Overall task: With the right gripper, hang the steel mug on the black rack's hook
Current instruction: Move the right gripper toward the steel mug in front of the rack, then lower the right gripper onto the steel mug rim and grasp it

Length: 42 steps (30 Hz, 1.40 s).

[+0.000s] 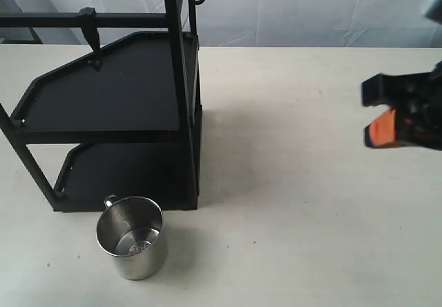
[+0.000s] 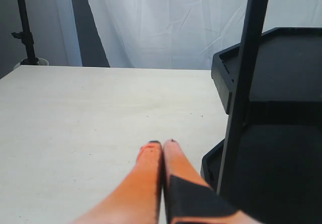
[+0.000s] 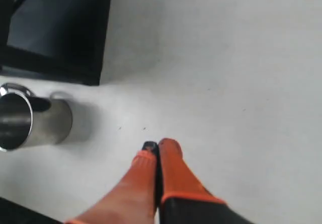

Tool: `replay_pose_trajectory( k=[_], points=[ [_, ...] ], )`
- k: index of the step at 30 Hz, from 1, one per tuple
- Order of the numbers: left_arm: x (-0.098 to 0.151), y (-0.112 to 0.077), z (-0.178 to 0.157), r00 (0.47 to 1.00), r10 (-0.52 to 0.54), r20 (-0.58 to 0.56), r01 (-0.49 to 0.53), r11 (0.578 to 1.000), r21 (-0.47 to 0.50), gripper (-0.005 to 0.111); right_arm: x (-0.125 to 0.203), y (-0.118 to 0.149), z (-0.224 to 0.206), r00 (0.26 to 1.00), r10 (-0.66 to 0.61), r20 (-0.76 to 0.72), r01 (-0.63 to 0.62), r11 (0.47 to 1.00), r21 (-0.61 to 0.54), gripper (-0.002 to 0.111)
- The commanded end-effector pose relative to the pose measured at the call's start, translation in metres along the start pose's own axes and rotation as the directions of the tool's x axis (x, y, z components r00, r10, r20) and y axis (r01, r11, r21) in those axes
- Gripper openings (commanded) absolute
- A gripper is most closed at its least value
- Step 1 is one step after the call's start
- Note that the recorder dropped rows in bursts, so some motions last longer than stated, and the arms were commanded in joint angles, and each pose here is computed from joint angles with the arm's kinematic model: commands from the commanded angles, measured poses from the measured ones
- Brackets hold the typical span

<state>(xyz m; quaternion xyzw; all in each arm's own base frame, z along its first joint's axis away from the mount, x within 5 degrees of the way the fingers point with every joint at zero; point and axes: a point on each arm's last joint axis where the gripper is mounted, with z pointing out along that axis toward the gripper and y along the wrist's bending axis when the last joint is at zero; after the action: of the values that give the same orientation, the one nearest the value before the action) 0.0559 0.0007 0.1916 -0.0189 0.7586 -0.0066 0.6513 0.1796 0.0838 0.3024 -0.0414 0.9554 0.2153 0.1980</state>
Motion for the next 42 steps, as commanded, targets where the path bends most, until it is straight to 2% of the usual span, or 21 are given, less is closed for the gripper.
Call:
replay_pose_trajectory(
  k=[1,4,7,12,15,19,20,26,34,42],
  points=[
    [-0.001,0.000,0.000,1.000,-0.003,0.009,0.003,1.000,0.000,0.002,0.007,0.040,0.034,0.997,-0.065,-0.048,0.065,0.998,-0.003,-0.001],
    [-0.001,0.000,0.000,1.000,-0.003,0.009,0.003,1.000,0.000,0.002,0.017,0.071,0.061,0.997,-0.076,-0.029,0.076,0.997,-0.020,-0.001],
    [-0.001,0.000,0.000,1.000,-0.003,0.009,0.003,1.000,0.000,0.002,0.028,0.100,0.089,0.996,-0.090,-0.011,0.089,0.992,-0.085,-0.001],
    [-0.001,0.000,0.000,1.000,-0.003,0.009,0.003,1.000,0.000,0.002,0.038,0.124,0.115,0.981,-0.193,-0.030,0.188,0.975,-0.120,0.001],
    [-0.001,0.000,0.000,1.000,-0.003,0.009,0.003,1.000,0.000,0.002,0.043,0.133,0.121,0.975,-0.213,-0.060,0.204,0.969,-0.139,0.018],
    [-0.001,0.000,0.000,1.000,-0.003,0.009,0.003,1.000,0.000,0.002,0.047,0.139,0.128,0.983,-0.158,-0.090,0.141,0.975,-0.169,0.061],
    [-0.001,0.000,0.000,1.000,-0.003,0.009,0.003,1.000,0.000,0.002,0.047,0.140,0.132,0.985,-0.138,-0.100,0.120,0.978,-0.171,0.066],
    [-0.001,0.000,0.000,1.000,-0.003,0.009,0.003,1.000,0.000,0.002,0.056,0.136,0.166,0.981,-0.063,-0.185,0.041,0.992,-0.118,0.066],
    [-0.001,0.000,0.000,1.000,-0.003,0.009,0.003,1.000,0.000,0.002,0.054,0.138,0.184,0.990,0.006,-0.140,-0.025,0.990,-0.137,0.066],
    [-0.001,0.000,0.000,1.000,-0.003,0.009,0.003,1.000,0.000,0.002,0.055,0.143,0.200,0.986,0.041,-0.159,-0.062,0.990,-0.128,0.066]
  ],
)
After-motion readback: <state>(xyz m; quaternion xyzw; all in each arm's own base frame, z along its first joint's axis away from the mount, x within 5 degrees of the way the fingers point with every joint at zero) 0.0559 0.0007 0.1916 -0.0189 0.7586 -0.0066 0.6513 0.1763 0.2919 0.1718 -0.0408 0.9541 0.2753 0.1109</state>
